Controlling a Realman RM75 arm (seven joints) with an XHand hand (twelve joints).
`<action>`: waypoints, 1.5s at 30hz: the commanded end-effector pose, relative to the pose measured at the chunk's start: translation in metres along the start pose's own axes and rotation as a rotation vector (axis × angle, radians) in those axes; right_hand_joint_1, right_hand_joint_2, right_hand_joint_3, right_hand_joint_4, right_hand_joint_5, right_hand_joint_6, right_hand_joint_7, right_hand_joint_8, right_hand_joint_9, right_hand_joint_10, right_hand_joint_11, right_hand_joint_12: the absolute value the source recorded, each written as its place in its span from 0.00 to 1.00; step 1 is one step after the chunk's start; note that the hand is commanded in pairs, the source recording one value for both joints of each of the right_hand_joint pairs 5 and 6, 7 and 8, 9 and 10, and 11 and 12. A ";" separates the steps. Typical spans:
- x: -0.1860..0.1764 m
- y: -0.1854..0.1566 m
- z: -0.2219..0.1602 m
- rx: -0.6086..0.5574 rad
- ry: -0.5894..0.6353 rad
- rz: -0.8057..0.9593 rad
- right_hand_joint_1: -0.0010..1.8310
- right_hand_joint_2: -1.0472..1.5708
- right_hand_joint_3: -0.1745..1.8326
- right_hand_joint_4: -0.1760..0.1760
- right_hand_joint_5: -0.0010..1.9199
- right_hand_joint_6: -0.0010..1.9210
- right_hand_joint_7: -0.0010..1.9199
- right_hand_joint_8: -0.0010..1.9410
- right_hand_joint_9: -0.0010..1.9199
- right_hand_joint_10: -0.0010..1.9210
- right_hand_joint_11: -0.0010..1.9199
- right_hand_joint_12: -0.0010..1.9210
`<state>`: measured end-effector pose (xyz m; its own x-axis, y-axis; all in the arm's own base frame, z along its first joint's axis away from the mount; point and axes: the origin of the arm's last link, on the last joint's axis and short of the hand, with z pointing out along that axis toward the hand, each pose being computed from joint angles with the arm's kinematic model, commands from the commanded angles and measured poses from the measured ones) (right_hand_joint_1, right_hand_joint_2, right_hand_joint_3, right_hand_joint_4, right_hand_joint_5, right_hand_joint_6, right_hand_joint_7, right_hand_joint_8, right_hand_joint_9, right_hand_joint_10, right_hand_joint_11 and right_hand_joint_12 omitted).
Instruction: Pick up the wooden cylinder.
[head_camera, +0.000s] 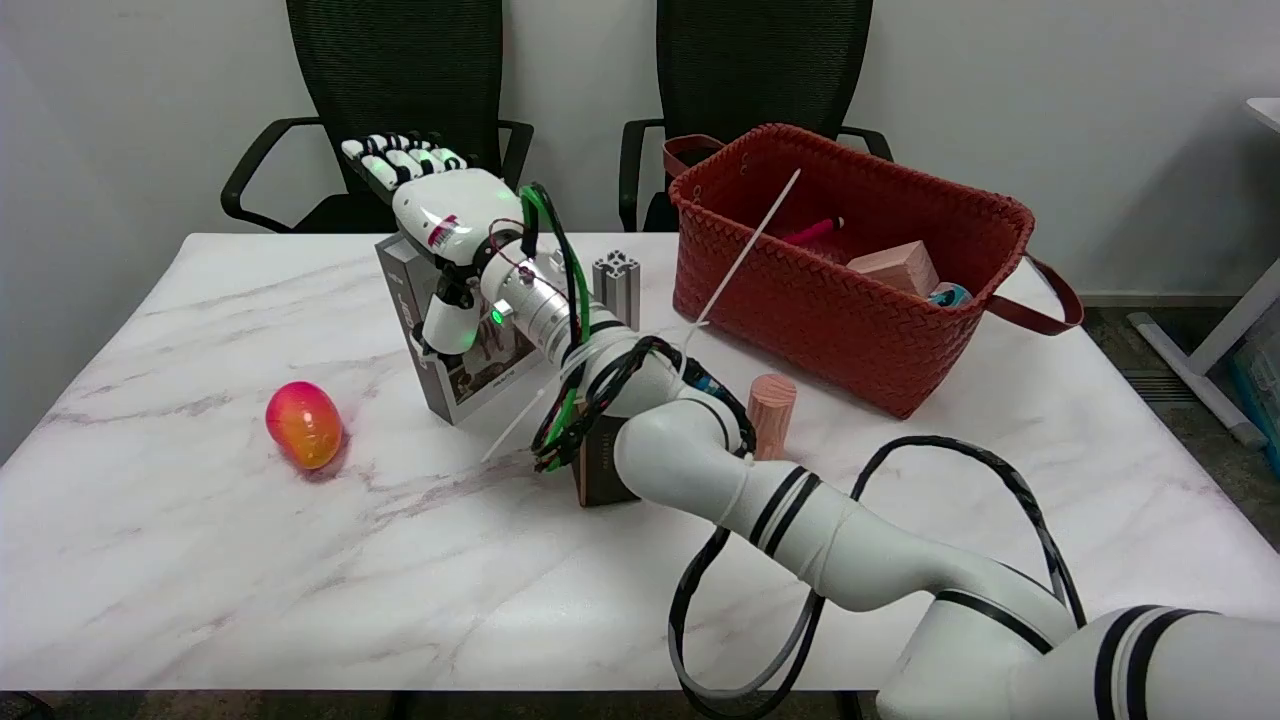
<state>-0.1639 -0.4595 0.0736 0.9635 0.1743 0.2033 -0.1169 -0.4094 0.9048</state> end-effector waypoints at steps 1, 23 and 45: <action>-0.001 0.001 -0.006 0.001 -0.003 -0.017 0.70 0.37 0.76 0.50 0.02 0.02 0.03 0.03 0.04 0.04 0.06 0.06; 0.036 -0.009 -0.056 -0.056 0.254 0.078 0.71 0.37 0.76 0.50 0.02 0.02 0.03 0.03 0.04 0.04 0.06 0.06; 0.049 -0.009 -0.145 -0.373 0.476 0.258 0.67 0.36 0.67 0.50 0.04 0.04 0.04 0.04 0.11 0.11 0.07 0.07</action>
<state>-0.1500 -0.3781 0.0987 0.8176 0.4162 0.3979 -0.2729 -0.3284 0.9043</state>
